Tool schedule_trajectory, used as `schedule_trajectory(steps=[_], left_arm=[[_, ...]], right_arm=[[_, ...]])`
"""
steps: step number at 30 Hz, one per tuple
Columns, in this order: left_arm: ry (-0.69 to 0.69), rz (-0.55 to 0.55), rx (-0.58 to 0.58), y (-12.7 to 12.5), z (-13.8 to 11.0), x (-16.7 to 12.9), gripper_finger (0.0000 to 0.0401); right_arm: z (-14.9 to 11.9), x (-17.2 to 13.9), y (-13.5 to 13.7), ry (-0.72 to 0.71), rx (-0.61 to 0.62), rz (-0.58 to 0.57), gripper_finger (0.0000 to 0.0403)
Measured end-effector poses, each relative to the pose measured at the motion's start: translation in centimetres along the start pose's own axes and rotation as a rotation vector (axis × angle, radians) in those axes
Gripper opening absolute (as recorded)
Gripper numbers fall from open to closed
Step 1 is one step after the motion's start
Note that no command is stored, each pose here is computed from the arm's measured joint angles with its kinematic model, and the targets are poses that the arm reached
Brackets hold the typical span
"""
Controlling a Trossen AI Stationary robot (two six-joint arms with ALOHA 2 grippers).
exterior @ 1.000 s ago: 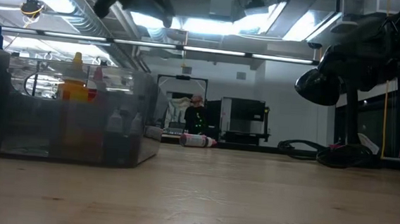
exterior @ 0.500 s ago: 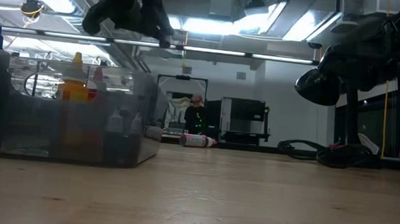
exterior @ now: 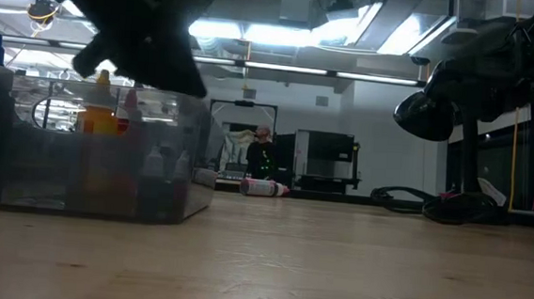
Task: Pick & Place food coloring
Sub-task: Put the red food coloring bottle into the bin
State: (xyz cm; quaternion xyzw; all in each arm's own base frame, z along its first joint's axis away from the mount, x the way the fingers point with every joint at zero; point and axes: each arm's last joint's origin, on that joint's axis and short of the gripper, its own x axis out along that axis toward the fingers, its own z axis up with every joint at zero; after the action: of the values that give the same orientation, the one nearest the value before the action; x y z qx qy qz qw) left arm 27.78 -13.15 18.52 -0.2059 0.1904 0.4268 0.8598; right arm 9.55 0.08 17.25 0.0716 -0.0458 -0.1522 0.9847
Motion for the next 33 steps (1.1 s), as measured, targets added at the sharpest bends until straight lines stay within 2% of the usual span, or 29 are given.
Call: schedule_trajectory(steps=[7, 16, 24, 28, 33], left_arm=[[0.049, 0.012, 0.147, 0.5, -0.4, -0.6, 0.0065], [0.020, -0.030, 0.106, -0.2, -0.2, -0.5, 0.0065], [0.032, -0.017, 0.218, -0.2, 0.3, 0.3, 0.0065], [0.068, -0.005, 0.204, -0.1, 0.7, 1.1, 0.0065], [0.071, 0.027, 0.129, 0.1, 1.2, 2.1, 0.0065]], right_arm=[[0.0, 0.0, 0.0, 0.000, 0.000, 0.000, 0.0323], [0.0, 0.0, 0.0, 0.000, 0.000, 0.000, 0.0323], [0.0, 0.0, 0.0, 0.000, 0.000, 0.000, 0.0323], [0.0, 0.0, 0.0, 0.000, 0.000, 0.000, 0.0323], [0.0, 0.0, 0.0, 0.000, 0.000, -0.001, 0.0323]])
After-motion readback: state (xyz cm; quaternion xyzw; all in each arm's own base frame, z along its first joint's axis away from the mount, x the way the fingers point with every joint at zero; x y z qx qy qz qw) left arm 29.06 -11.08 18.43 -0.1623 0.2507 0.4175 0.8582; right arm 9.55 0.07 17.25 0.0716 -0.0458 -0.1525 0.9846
